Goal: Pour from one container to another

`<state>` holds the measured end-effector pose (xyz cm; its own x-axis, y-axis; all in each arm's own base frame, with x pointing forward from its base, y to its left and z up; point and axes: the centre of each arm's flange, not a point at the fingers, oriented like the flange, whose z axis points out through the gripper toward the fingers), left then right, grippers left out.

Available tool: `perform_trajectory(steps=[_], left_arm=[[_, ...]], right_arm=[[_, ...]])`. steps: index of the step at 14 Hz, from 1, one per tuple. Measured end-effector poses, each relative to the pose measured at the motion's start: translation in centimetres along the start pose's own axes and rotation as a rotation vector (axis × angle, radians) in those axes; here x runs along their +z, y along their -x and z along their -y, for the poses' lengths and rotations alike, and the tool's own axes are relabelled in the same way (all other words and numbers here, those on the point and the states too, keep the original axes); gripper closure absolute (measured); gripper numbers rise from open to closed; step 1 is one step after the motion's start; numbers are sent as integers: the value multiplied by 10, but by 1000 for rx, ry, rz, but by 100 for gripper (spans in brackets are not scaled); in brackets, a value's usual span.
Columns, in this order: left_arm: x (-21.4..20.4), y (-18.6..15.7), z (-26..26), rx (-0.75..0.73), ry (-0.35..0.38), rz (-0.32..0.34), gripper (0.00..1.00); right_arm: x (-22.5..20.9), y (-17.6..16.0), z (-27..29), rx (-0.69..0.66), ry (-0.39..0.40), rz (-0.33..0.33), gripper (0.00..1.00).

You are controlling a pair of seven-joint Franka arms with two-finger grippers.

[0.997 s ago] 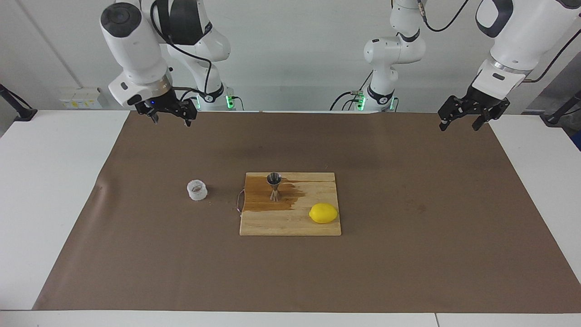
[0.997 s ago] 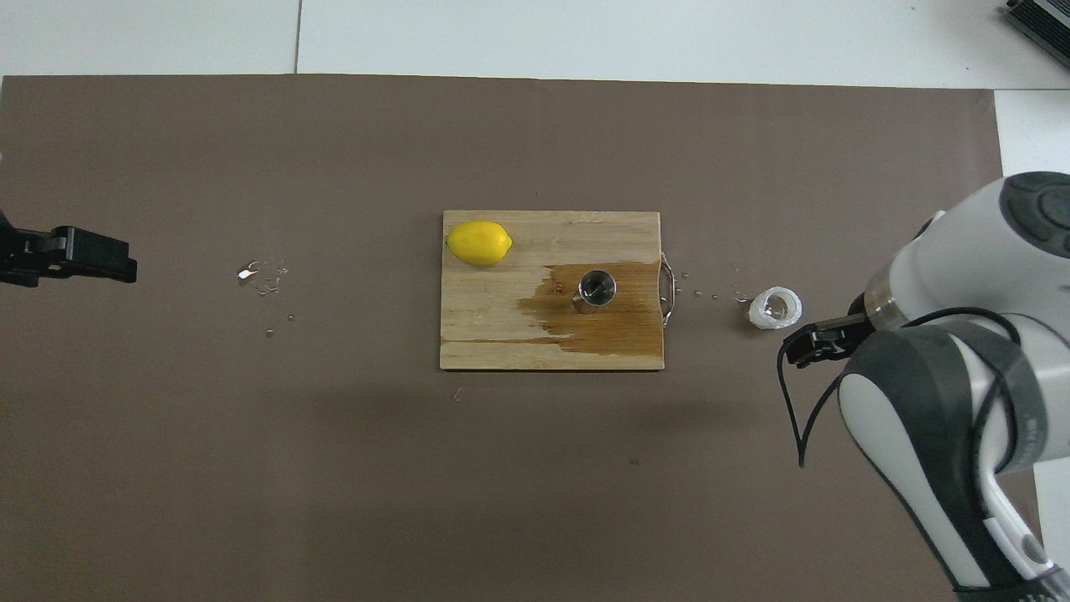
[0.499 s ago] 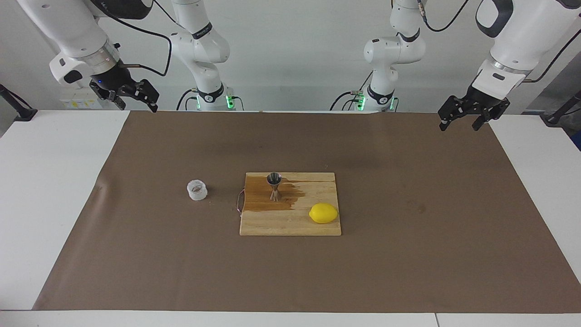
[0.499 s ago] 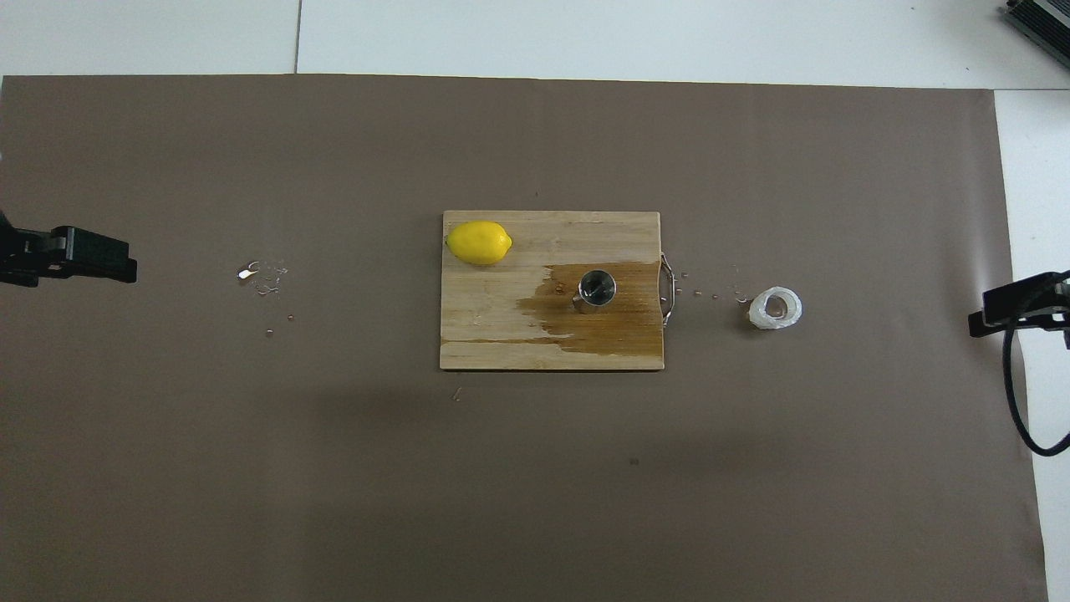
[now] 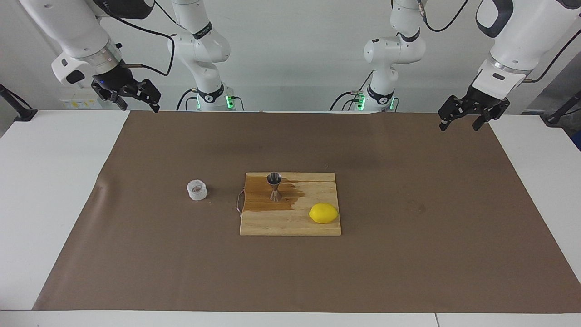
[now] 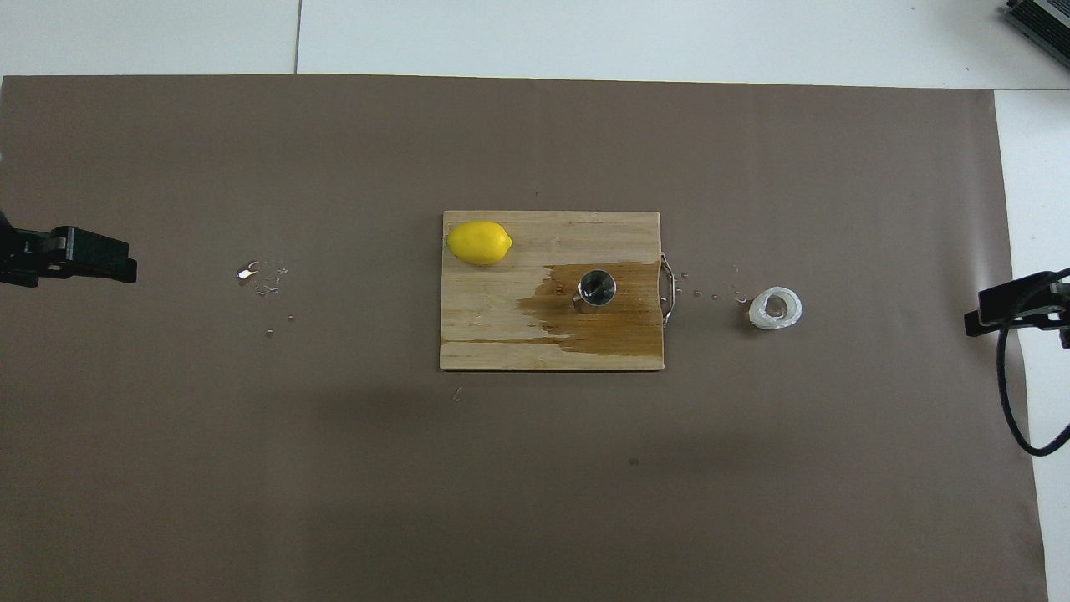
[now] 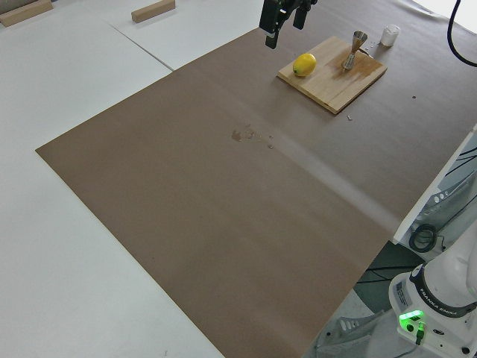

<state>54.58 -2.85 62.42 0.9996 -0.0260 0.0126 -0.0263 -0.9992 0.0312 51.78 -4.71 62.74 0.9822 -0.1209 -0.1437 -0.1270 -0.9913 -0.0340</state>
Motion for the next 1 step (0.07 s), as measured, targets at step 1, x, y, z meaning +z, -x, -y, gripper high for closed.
perform_trajectory(steps=[1], left_arm=[[0, 0, 0, 0, 0, 0, 0]], right_arm=[[-1, 0, -1, 1, -1, -1, 0]])
